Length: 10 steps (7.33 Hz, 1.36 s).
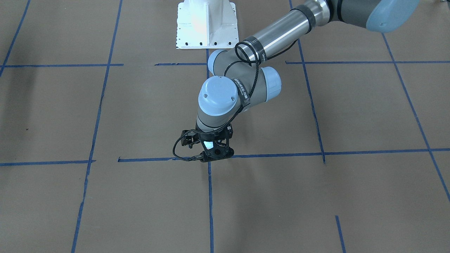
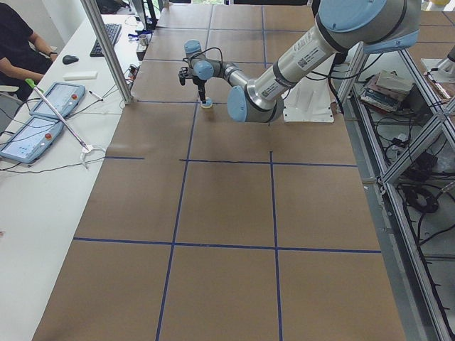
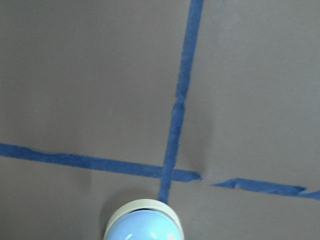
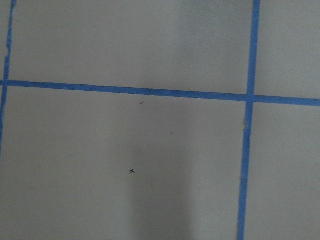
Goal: Place and press bell with both arms
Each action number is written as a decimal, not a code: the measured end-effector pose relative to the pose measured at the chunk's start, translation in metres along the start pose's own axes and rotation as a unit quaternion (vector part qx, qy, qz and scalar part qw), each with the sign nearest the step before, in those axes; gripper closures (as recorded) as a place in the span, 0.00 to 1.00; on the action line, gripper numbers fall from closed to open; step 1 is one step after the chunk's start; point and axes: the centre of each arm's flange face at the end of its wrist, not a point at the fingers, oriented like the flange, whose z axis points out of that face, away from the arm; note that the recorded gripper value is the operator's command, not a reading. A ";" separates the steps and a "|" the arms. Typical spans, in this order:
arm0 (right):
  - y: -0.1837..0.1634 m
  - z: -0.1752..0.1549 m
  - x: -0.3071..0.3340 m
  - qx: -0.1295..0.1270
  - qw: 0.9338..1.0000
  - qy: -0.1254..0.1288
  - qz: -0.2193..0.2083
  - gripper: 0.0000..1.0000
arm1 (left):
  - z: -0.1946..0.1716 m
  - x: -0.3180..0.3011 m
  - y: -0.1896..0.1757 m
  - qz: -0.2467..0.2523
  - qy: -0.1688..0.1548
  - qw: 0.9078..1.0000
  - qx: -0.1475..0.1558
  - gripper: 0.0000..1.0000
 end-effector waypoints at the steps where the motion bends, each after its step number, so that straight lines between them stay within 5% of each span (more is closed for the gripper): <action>1: -0.014 0.010 -0.035 0.013 1.000 -0.011 -0.001 0.00 | -0.032 -0.015 -0.007 -0.003 0.024 1.000 0.017 0.01; 5: -0.077 0.062 -0.272 0.057 0.991 -0.074 0.092 0.03 | -0.137 -0.184 -0.026 -0.014 0.079 0.996 0.033 0.02; 6: -0.078 0.086 -0.343 0.067 0.989 -0.077 0.109 0.21 | -0.152 -0.230 -0.018 -0.009 0.082 0.996 0.034 0.02; 7: -0.072 0.112 -0.413 0.071 0.986 -0.074 0.128 0.59 | -0.161 -0.273 -0.005 0.003 0.078 0.996 0.037 0.02; 8: -0.068 0.128 -0.476 0.072 0.983 -0.055 0.158 0.87 | -0.168 -0.307 0.008 0.014 0.072 0.996 0.041 0.01; 9: -0.067 0.140 -0.529 0.070 0.980 -0.029 0.183 0.99 | -0.173 -0.329 0.016 0.017 0.068 0.997 0.043 0.01; 10: -0.073 0.157 -0.572 0.063 0.979 -0.008 0.195 1.00 | -0.175 -0.340 0.021 0.018 0.066 0.997 0.044 0.01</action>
